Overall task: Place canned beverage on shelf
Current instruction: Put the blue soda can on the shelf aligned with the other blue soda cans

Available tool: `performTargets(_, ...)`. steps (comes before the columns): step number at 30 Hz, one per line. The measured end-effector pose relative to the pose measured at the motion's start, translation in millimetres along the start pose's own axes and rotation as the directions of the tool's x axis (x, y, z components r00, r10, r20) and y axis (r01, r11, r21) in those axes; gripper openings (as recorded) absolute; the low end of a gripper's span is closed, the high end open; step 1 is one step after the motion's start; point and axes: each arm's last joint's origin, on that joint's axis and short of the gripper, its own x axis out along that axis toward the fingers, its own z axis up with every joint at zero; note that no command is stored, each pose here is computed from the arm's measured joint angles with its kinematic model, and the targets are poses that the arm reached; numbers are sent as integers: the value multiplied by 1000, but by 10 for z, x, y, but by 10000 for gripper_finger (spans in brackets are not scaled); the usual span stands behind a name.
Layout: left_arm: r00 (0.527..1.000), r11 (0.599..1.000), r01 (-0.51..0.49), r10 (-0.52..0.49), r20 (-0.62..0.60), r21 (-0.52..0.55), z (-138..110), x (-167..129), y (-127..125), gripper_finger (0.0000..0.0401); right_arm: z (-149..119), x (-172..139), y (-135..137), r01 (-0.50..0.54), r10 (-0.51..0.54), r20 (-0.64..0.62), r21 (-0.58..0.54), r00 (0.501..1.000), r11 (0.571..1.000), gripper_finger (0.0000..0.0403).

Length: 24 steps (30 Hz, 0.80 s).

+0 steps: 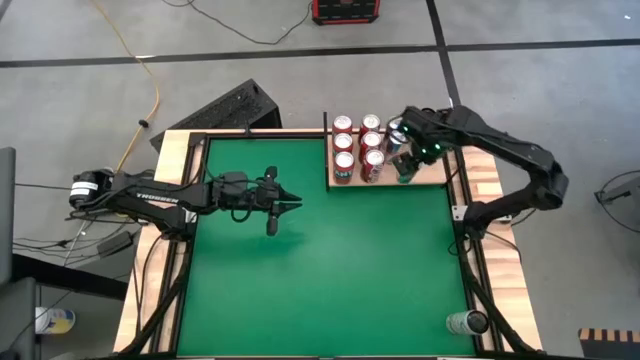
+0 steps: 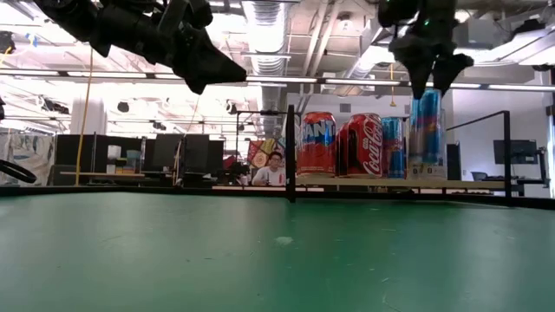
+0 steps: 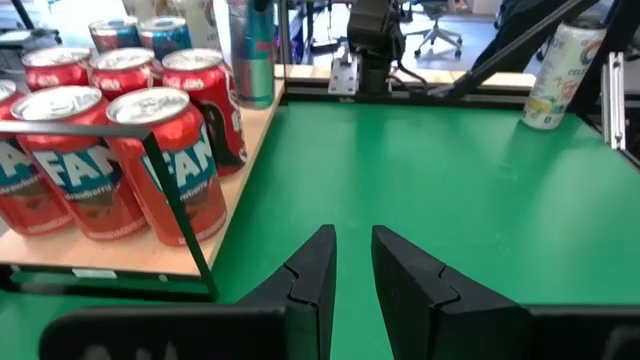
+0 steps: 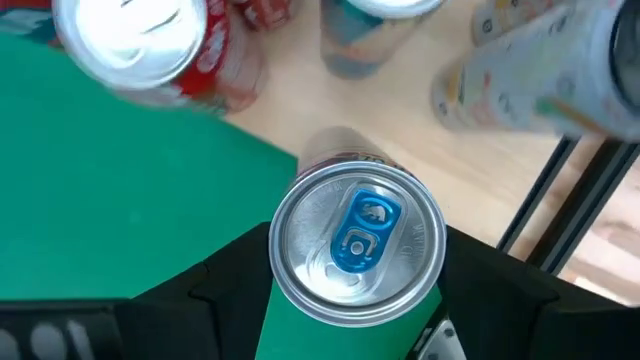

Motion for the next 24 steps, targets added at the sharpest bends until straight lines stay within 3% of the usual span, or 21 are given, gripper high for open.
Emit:
performTargets(9, 998, 1000, 0, 0, -57, 4, -55, -2, 0, 56, 284, 282, 55, -12, 11, -35, -41, 999, 999, 279)
performTargets(24, 998, 1000, 0, 1, -60, 5, -58, -2, 0, 56, 374, 383, 113, -29, 26, -29, -78, 999, 997, 281)
